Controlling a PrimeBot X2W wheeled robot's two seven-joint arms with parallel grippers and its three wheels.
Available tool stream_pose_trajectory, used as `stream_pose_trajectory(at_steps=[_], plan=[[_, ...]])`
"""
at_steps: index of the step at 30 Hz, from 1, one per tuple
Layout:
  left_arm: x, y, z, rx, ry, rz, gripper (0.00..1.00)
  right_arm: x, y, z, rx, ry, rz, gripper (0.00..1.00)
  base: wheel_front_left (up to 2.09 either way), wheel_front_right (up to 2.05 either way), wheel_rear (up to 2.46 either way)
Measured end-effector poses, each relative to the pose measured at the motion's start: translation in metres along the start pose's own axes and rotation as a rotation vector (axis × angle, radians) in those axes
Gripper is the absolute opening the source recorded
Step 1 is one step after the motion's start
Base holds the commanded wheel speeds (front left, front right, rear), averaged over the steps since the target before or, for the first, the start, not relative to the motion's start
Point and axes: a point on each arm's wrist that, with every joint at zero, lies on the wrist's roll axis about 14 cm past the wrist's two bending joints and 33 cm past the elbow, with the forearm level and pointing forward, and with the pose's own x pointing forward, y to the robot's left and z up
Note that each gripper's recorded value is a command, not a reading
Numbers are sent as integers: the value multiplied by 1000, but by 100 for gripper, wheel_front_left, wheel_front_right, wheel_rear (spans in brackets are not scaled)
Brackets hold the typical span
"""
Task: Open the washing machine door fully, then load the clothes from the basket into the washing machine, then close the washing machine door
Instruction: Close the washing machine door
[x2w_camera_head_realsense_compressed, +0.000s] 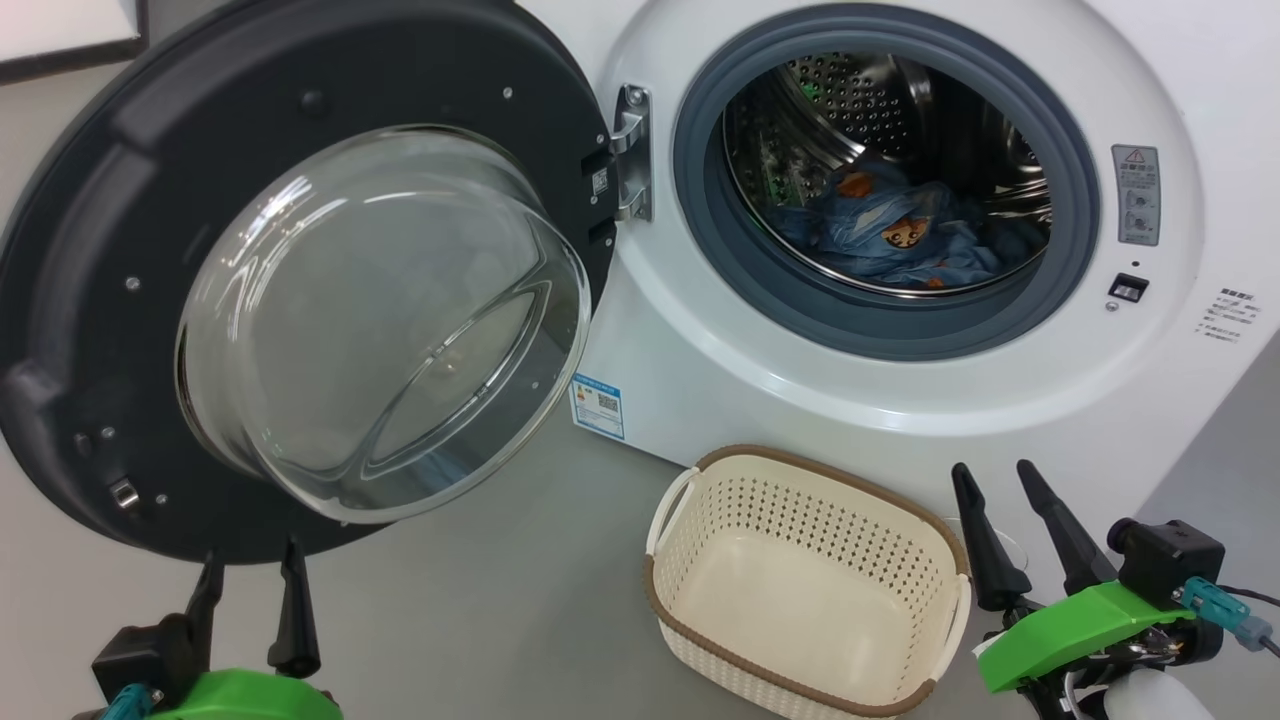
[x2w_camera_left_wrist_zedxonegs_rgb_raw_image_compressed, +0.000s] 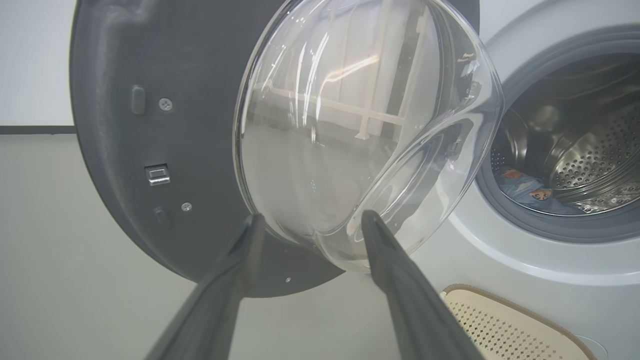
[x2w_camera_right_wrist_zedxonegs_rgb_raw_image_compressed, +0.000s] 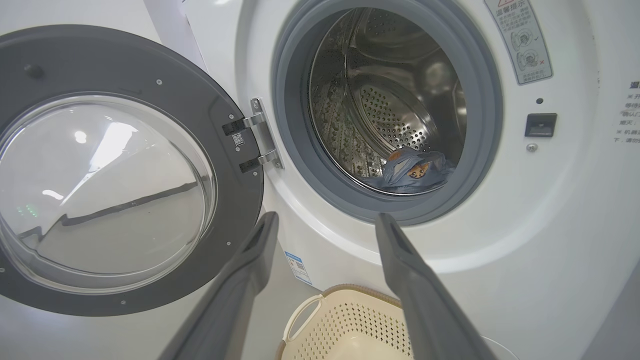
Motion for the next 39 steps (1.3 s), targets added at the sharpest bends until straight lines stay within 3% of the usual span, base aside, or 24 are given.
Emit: stream_pose_trajectory(at_steps=[10,39], plan=[[-1,12,4,1,-11,49,100,11,8,-11,12,30,36,100,0,0,0],[-1,9,5,-4,-19,46,100,9,10,-9,7,29,40,100,0,0,0]])
